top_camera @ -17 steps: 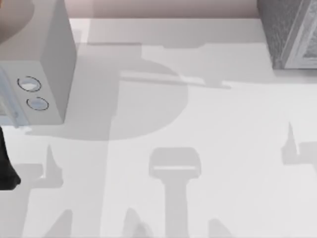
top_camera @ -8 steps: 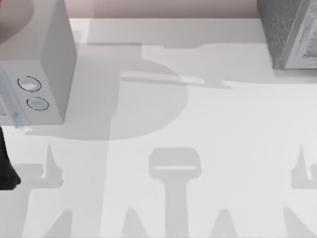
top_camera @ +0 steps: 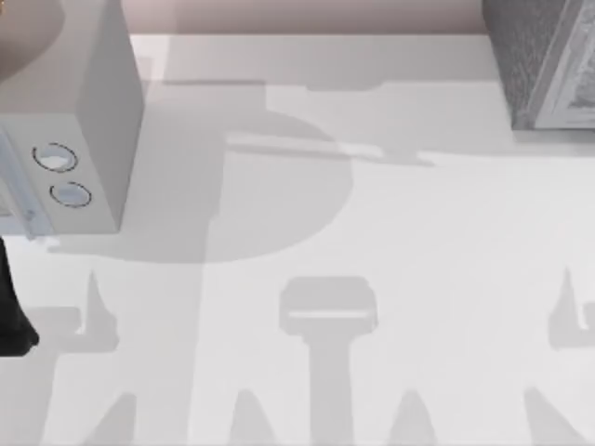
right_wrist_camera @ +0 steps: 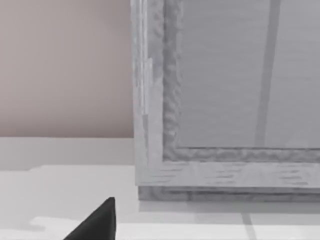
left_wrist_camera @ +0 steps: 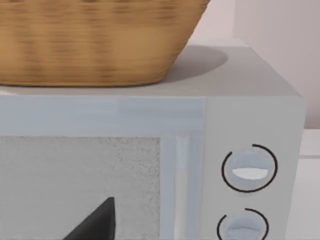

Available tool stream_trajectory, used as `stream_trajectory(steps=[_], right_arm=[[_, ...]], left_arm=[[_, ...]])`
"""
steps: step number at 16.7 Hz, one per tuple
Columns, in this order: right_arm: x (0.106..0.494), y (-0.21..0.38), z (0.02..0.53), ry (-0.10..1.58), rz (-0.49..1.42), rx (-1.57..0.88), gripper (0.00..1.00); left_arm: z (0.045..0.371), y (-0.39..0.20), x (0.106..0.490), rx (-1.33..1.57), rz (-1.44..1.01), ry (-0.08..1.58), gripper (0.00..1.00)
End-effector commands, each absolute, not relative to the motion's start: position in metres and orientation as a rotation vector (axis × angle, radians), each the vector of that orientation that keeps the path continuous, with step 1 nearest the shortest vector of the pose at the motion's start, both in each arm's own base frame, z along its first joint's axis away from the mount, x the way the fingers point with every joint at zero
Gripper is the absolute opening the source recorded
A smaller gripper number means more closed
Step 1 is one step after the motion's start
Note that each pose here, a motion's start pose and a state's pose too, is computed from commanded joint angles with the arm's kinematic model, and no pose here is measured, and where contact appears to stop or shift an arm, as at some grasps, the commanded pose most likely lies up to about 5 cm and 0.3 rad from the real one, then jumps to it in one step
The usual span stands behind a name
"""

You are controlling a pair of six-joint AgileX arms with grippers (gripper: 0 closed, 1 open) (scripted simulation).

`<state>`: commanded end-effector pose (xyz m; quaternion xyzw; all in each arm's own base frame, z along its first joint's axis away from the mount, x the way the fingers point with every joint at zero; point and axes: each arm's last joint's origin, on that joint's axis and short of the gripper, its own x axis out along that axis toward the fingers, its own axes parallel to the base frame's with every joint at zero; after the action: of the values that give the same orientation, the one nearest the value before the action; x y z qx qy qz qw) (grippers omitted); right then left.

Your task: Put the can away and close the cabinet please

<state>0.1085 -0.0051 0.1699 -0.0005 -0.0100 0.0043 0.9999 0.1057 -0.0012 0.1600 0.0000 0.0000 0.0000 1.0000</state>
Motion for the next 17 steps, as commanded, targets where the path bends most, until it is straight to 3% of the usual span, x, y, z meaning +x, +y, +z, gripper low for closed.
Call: stream_trajectory(steps=[8, 12, 17], right_arm=[[0.148, -0.06, 0.209, -0.062, 0.012, -0.036, 1.0], [0.168, -0.118, 0.198, -0.018, 0.009, -0.021, 1.0], [0.162, -0.181, 0.17, 0.006, 0.005, 0.0, 1.0]], left_arm=[[0.16, -0.001, 0.106, 0.0, 0.0, 0.0, 1.0], [0.16, -0.001, 0.106, 0.0, 0.0, 0.0, 1.0], [0.16, -0.001, 0.106, 0.0, 0.0, 0.0, 1.0]])
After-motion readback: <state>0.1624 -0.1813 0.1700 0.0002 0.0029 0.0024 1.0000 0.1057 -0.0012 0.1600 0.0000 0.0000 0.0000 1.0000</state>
